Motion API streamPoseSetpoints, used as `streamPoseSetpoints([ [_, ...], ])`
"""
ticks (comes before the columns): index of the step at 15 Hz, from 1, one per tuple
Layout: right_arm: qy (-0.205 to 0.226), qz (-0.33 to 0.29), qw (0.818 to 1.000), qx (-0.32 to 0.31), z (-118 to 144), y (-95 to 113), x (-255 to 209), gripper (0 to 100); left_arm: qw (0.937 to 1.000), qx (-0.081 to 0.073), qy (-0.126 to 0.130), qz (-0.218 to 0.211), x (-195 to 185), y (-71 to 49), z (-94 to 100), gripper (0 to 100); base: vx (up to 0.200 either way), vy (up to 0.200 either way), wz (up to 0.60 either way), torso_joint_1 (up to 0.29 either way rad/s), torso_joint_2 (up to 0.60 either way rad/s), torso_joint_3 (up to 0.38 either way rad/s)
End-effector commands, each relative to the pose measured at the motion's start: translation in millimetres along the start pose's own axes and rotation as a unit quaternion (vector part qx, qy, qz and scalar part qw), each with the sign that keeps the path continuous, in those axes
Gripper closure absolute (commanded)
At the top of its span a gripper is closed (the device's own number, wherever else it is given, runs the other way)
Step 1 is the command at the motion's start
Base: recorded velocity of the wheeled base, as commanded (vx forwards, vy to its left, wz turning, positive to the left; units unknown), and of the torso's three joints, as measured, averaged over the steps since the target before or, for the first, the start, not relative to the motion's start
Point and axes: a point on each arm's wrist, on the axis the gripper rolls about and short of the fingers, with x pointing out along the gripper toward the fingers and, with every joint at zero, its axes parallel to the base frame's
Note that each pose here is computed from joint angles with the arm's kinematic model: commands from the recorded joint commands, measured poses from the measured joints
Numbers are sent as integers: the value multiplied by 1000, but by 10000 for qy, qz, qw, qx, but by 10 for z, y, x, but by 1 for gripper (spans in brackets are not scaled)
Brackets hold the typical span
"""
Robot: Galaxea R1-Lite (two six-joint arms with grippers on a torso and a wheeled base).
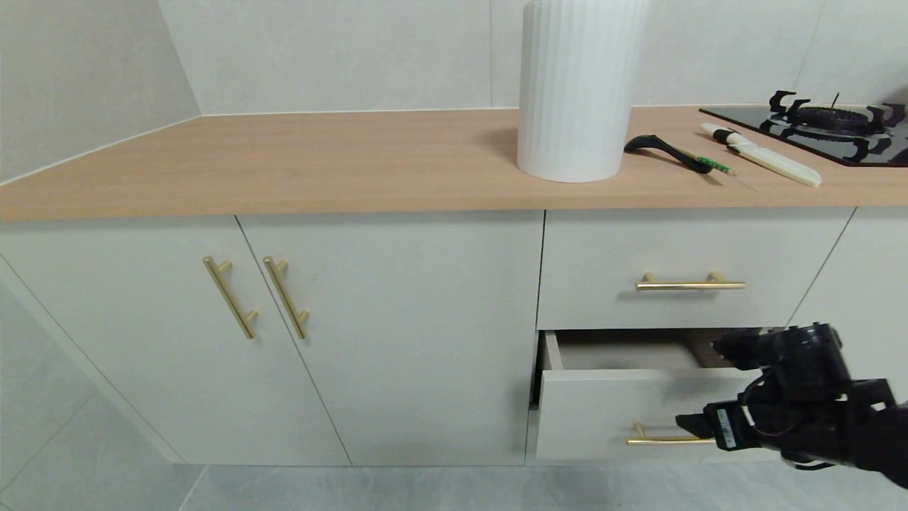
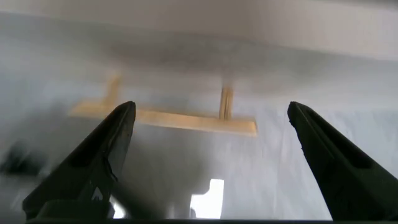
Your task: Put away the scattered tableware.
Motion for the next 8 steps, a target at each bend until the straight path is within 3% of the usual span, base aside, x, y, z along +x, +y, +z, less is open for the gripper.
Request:
streamPoseSetpoints([
  [1, -1152, 502, 9921, 33, 374, -62, -1330, 0, 10000, -1, 7, 3, 1, 0, -1, 0, 0, 0, 0, 0, 0, 0],
  [3, -1304, 513, 9901, 37, 387, -63, -1370, 0, 10000, -1, 7, 3, 1, 0, -1, 0, 0, 0, 0, 0, 0, 0],
  [8, -962, 574, 9937, -20, 344, 84, -702, 0, 10000, -1, 7, 3, 1, 0, -1, 0, 0, 0, 0, 0, 0, 0],
])
